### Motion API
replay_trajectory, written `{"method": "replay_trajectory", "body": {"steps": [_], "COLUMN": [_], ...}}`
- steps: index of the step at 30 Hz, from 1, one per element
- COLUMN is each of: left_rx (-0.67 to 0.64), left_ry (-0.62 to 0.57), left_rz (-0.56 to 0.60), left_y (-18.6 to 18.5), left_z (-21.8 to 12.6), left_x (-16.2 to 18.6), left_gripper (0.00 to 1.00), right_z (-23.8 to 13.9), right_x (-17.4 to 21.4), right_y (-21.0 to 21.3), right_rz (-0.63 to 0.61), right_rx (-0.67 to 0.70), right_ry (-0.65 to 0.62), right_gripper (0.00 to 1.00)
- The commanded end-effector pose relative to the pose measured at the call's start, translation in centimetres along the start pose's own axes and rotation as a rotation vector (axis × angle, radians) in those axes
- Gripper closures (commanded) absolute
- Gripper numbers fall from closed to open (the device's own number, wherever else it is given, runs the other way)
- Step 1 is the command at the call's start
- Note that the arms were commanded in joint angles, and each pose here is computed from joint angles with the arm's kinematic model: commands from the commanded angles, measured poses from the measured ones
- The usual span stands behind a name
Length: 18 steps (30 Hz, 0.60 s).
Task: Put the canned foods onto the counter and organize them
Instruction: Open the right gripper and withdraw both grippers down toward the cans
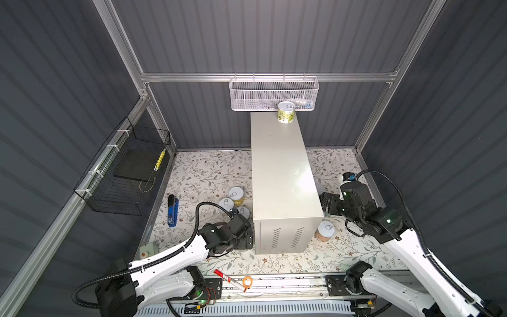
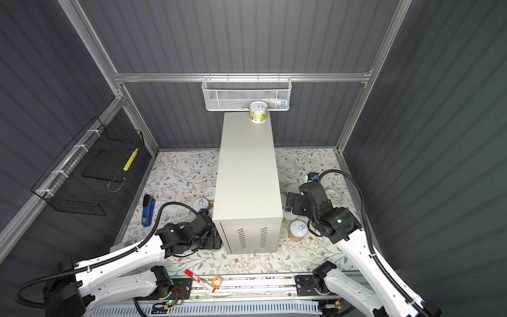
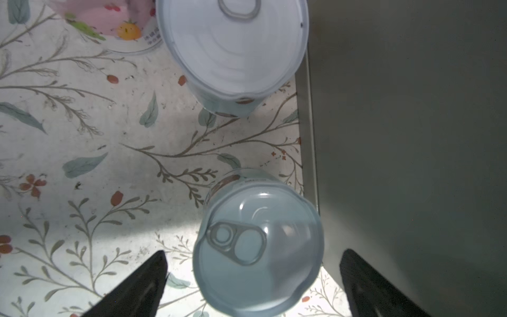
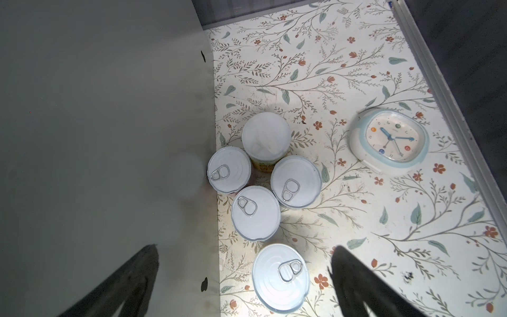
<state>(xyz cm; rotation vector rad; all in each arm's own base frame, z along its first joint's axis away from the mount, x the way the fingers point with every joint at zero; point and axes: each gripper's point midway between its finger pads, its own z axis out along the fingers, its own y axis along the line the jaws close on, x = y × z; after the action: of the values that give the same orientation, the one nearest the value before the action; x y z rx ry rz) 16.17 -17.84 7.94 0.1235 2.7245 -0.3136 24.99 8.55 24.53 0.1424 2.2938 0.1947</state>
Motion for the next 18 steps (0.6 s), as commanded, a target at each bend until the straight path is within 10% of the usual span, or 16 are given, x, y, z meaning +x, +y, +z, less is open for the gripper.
{"method": "replay_trajectory", "body": {"steps": [1, 18], "left_rx": [-0.029, -0.164], "left_ry": [-0.021, -0.045], "left_rz": [-0.021, -0.083], "left_y": [0.5, 3.1], "left_z": [0.7, 1.5], "left_x": [-0.1, 0.1], "left_gripper": [0.02, 0.08], "right_z": [0.2, 1.6], "right_x": [0.0, 0.6], "right_y": [0.0, 0.5], "right_rz": [0.007, 0.004], "right_rx": [-0.004, -0.019], "right_ry": [-0.004, 0.016], "right_gripper": [0.01, 0.01]}}
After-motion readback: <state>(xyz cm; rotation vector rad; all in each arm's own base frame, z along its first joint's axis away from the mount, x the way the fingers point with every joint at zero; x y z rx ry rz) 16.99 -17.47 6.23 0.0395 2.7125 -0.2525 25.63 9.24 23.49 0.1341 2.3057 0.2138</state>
